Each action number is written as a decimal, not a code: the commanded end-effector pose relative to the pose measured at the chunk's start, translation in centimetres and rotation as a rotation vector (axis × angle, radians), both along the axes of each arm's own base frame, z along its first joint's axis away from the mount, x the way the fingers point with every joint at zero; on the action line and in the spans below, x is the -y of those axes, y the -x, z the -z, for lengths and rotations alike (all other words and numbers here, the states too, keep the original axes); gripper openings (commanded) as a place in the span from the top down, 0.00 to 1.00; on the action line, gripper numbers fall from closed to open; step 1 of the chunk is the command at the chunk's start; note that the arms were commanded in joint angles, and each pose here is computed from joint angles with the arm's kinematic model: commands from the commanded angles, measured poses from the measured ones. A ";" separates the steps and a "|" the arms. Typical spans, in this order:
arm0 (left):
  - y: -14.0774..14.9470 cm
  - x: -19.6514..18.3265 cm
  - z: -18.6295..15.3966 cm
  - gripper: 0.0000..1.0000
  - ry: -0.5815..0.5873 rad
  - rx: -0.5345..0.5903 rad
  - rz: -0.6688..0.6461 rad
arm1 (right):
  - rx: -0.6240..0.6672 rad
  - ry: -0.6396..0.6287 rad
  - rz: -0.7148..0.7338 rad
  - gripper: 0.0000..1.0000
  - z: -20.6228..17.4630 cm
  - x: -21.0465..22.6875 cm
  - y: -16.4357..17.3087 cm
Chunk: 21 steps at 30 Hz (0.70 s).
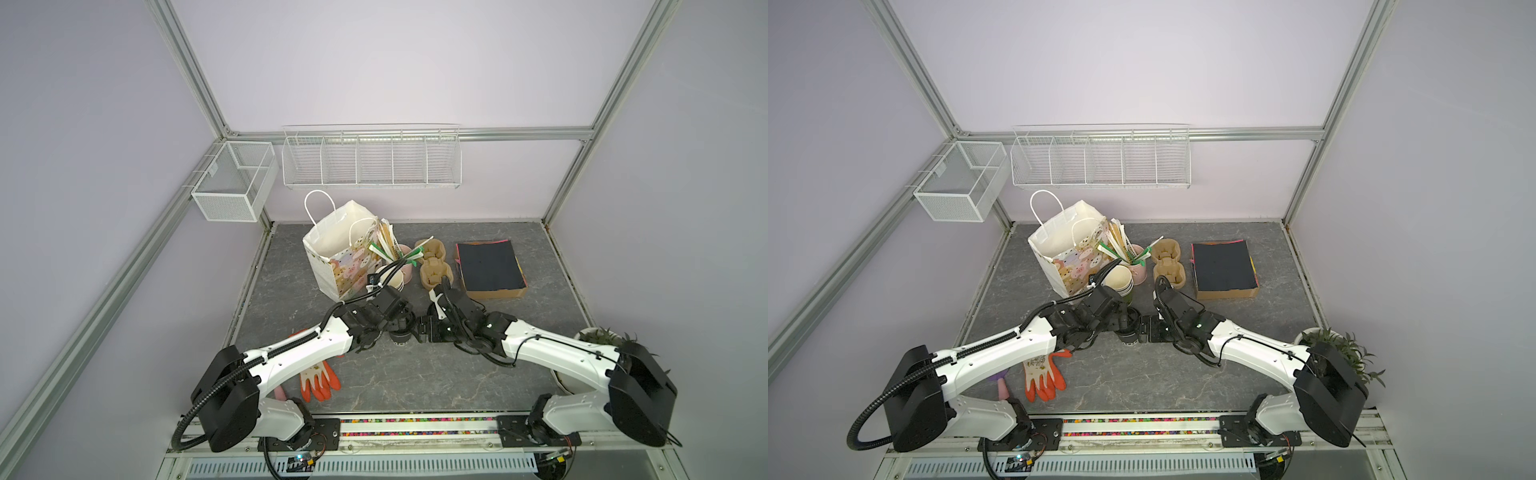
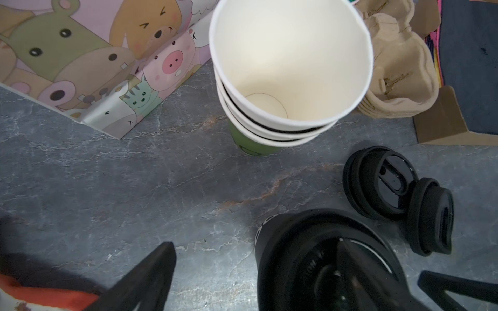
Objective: Pack a coffee takeout order
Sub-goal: Press the lid on the coffee cup.
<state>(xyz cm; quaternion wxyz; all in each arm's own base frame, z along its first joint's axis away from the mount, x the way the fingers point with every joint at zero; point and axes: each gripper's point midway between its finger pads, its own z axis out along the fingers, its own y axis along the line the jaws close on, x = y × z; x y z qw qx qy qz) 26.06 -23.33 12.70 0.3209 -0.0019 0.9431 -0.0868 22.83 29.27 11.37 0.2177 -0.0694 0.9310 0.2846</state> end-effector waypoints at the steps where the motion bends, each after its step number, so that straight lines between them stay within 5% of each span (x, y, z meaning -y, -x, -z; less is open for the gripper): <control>1: 5.2 -4.6 7.0 0.06 -0.256 -0.269 0.059 | -0.014 0.022 0.028 0.09 1.5 0.2 -0.2; 21: 6.8 -5.9 9.4 0.07 -0.236 -0.305 0.046 | -0.093 0.192 0.154 0.09 6.3 3.2 0.8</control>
